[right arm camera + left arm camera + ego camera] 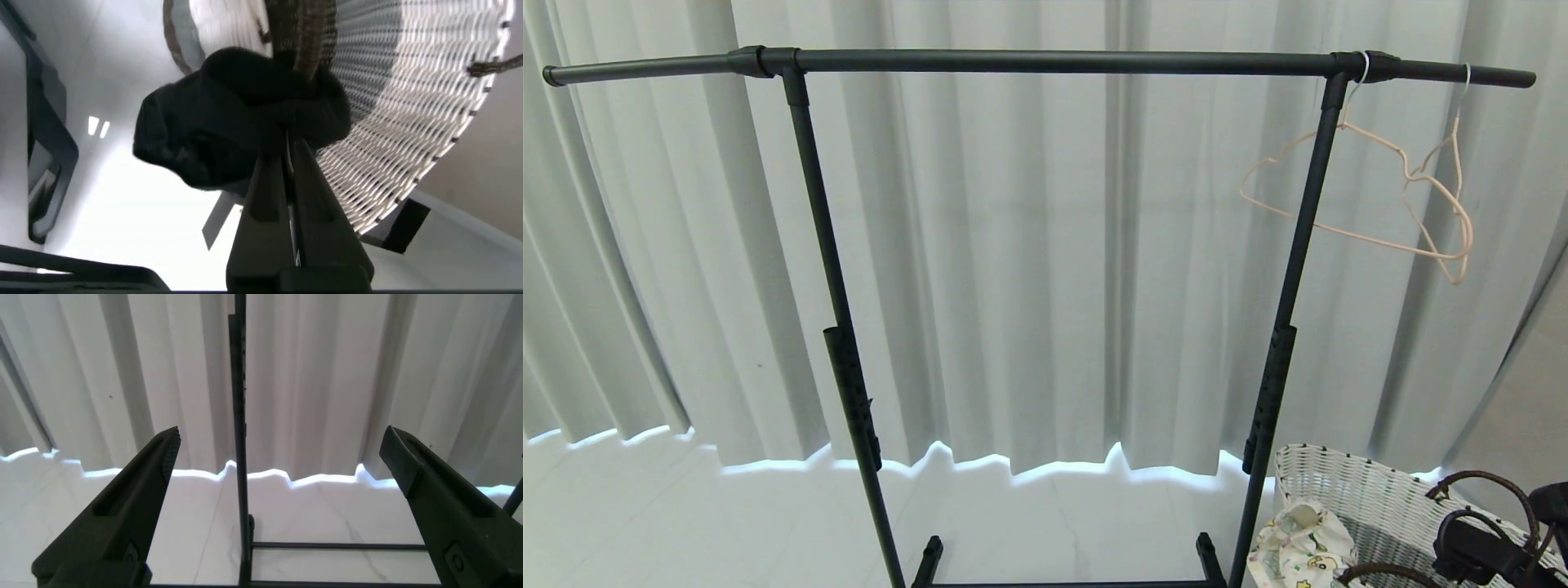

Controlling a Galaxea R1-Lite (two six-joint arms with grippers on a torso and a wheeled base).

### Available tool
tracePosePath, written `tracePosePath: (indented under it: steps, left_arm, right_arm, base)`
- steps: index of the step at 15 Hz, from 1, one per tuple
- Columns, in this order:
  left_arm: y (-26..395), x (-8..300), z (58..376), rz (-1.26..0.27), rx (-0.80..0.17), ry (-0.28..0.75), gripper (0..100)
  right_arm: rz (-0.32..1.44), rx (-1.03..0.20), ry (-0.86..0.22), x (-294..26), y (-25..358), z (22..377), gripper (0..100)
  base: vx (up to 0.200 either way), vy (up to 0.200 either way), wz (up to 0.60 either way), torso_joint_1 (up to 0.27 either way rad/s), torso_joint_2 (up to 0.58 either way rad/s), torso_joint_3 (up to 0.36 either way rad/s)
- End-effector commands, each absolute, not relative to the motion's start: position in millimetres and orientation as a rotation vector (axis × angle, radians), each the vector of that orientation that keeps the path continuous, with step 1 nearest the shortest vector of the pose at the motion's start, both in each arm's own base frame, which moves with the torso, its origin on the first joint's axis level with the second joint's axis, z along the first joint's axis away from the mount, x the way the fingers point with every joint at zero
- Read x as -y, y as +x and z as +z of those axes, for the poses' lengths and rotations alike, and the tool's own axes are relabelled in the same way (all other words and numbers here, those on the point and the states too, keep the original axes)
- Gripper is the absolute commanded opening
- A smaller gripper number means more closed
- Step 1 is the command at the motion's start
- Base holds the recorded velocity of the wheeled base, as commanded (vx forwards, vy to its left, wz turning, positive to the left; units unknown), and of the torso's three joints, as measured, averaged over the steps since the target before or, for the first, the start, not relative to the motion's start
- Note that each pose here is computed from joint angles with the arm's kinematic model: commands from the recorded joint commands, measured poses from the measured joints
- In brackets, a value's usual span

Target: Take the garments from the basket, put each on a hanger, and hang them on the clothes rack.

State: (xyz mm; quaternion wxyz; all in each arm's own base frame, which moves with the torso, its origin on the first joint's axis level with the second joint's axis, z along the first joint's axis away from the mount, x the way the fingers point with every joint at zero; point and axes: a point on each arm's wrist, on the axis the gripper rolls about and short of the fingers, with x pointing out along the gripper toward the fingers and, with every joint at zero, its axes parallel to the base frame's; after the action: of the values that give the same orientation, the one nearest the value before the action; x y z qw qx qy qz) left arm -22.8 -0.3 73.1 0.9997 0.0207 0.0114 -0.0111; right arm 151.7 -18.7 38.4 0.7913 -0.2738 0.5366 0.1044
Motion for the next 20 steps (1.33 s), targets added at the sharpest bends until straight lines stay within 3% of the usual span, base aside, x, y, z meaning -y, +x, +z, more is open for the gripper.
tracePosePath:
  steps: [1,3,5,6,7,10,13,20]
  left_arm:
    - [-23,0,73,-0.022,-0.023,0.041,100]
    - [-23,0,73,-0.022,-0.023,0.041,100]
    - [-23,0,73,-0.022,-0.023,0.041,100]
    - [-23,0,73,-0.022,-0.023,0.041,100]
    - [-23,0,73,-0.022,-0.023,0.041,100]
    - [-23,0,73,-0.022,-0.023,0.043,100]
    - [-23,0,73,-0.025,-0.022,0.044,100]
    - [-23,0,73,-0.025,-0.022,0.046,100]
  right_arm:
    - [0.192,-1.068,-0.6,19,154,53,0]
    - [0.161,-0.993,-0.613,19,159,79,0]
    - [0.177,-0.986,-0.61,18,159,136,0]
    - [0.176,-0.979,-0.61,18,158,147,0]
    - [0.159,-0.928,-0.614,17,152,185,0]
    - [0.132,-0.812,-0.634,13,130,238,0]
    - [0.154,-0.752,-0.655,6,109,262,0]
    - [0.248,-0.71,-0.696,-5,107,267,0]
  base:
    - [0.0,0.0,0.0,0.0,0.0,0.0]
    - [0.0,0.0,0.0,0.0,0.0,0.0]
    - [0.0,0.0,0.0,0.0,0.0,0.0]
    - [0.0,0.0,0.0,0.0,0.0,0.0]
    - [0.0,0.0,0.0,0.0,0.0,0.0]
    - [0.0,0.0,0.0,0.0,0.0,0.0]
    - [0.0,0.0,0.0,0.0,0.0,0.0]
    - [-0.2,0.0,0.0,0.006,0.0,0.002]
